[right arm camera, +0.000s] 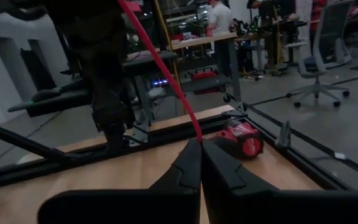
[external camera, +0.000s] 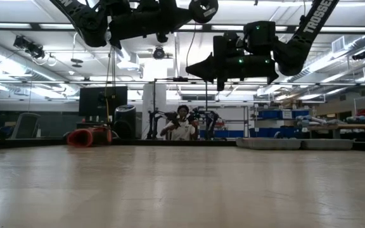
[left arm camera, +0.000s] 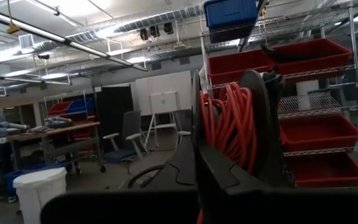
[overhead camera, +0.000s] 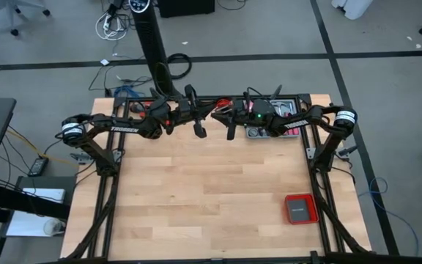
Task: Coil cords
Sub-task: Coil the red wire on the black spool
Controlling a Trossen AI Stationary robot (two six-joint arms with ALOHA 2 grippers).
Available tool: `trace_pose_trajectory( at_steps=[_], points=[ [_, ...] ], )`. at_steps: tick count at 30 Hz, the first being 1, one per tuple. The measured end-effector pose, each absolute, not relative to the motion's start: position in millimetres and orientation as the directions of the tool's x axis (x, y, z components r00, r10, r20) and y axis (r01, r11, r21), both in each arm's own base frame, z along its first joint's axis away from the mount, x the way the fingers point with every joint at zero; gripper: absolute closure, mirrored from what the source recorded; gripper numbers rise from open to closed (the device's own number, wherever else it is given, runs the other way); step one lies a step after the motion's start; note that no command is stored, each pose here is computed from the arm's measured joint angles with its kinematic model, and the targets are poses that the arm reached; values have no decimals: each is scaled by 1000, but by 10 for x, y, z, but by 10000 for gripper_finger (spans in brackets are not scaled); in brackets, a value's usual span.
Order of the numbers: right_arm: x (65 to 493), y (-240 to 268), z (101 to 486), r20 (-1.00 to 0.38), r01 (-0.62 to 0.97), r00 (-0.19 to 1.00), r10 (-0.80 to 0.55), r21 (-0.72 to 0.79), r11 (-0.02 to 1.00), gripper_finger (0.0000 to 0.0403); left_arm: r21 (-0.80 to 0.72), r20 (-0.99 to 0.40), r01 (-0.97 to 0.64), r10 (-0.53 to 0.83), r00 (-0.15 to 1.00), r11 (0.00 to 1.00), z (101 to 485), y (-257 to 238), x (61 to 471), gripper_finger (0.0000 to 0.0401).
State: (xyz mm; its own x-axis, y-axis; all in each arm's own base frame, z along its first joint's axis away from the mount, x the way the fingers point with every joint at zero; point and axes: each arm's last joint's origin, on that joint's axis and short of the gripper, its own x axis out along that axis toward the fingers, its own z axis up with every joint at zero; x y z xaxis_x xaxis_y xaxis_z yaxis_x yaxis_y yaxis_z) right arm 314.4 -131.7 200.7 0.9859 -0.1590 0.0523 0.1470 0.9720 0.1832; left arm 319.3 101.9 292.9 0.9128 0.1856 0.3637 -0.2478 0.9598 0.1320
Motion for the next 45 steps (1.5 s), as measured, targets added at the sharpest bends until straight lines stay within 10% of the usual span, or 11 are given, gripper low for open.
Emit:
trace_pose_trajectory(
  at_steps=[45],
  points=[
    [2211,-1308,2354,-39,430,901,-431,-41,902,403,-63,-98,-324,317,943,944,2492,1171,3199,401]
  ],
)
